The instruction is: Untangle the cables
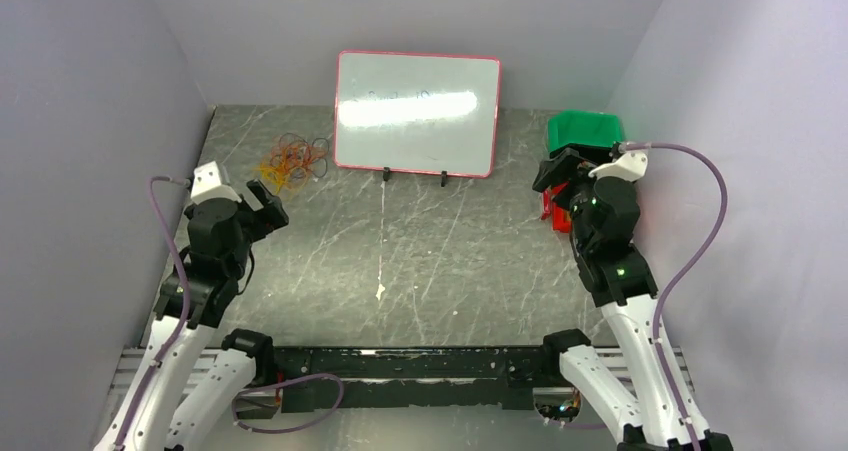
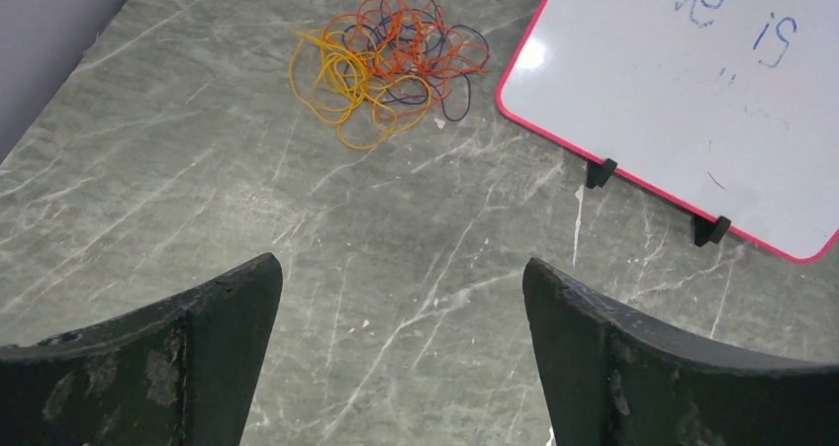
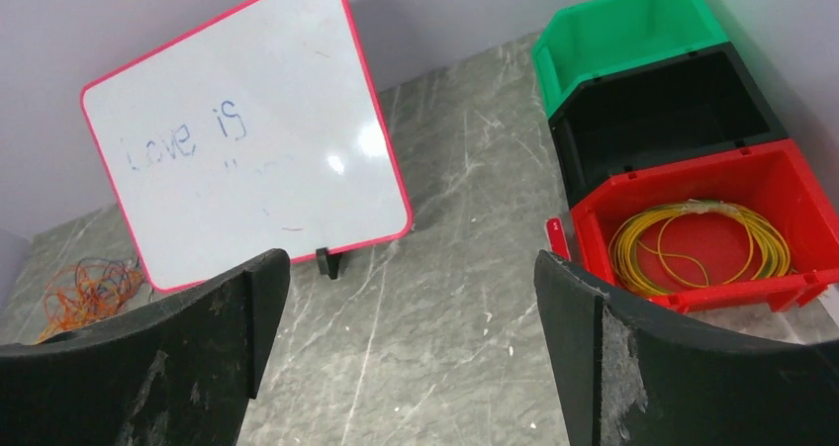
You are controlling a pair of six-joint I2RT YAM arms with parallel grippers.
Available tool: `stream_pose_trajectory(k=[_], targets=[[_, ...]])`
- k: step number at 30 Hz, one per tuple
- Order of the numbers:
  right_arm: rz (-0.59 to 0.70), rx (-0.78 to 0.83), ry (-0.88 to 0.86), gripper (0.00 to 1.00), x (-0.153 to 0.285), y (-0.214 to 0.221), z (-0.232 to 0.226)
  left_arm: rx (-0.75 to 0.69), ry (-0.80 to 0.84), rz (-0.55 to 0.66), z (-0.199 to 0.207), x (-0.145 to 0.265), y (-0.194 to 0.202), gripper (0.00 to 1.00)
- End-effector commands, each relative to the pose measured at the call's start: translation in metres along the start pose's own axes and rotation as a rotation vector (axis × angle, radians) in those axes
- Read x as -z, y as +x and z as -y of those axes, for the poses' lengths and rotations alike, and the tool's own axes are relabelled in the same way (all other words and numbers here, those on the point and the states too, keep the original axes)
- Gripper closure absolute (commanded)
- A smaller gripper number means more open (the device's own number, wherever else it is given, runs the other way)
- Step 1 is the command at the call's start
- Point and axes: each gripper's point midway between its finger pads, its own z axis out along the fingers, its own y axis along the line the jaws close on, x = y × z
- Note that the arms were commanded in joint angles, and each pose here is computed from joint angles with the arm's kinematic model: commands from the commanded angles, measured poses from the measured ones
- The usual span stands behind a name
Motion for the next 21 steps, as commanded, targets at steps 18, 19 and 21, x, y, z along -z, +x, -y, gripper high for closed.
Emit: stream_pose_trajectory(k=[18, 19, 21], targets=[[-0.050, -0.062, 0.092, 0.00, -0.016, -0.002, 0.008, -0.057, 0.009, -0.051, 0.010, -0.009, -0.011, 0.01], [-0.056, -0.068, 0.122, 0.00, -0.017, 0.000, 0.013, -0.057, 0.011, -0.057, 0.011, -0.011, -0.010, 0.01], [-0.071, -0.082, 0.174, 0.00, -0.021, 0.006, 0.020, -0.059, 0.013, -0.068, 0.012, -0.014, -0.006, 0.01]])
